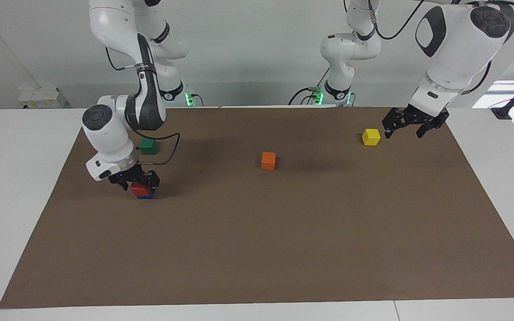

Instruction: Transfer red block to right arm and stack on blue block

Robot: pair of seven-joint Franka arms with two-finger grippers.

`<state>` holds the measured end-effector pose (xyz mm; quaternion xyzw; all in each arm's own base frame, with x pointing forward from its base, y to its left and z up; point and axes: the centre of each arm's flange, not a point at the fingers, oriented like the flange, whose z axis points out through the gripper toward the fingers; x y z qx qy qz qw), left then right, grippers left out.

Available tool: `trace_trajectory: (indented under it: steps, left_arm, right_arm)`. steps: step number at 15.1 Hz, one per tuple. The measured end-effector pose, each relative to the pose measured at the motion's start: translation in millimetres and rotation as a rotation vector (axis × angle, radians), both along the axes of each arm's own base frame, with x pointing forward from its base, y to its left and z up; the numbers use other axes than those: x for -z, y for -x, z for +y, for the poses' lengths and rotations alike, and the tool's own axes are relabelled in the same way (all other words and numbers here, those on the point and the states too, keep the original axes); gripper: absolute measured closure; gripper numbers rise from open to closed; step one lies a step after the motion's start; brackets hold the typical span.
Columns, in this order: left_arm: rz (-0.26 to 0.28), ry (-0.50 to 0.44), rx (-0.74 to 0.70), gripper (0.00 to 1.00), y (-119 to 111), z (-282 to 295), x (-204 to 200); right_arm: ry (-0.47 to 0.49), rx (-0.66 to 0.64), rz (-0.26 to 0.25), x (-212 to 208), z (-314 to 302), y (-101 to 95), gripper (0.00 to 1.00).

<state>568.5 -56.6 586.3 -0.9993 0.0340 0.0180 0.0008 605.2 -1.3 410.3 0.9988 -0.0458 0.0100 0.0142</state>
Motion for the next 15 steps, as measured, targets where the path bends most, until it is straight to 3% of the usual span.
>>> trace_trajectory:
  steps: [2,5,8,12,15]
  left_arm:
    - [0.0,0.0,-0.004,0.0,0,1,0]
    - [0.0,0.0,-0.009,0.0,0,3,0]
    - [0.0,0.0,-0.009,0.0,0,3,0]
    - [0.0,0.0,-0.009,0.0,0,3,0]
    - [0.0,0.0,-0.009,0.0,0,3,0]
  right_arm:
    - [0.004,-0.077,-0.029,-52,-2,-6.3,0.0]
    - [0.011,-0.169,-0.065,-109,-13,1.5,0.0]
    - [0.004,-0.174,-0.005,-153,-19,24.0,0.0]
    - [-0.002,-0.153,0.019,-210,-28,58.9,0.0]
    - [-0.009,-0.133,0.072,-229,-37,71.1,0.0]
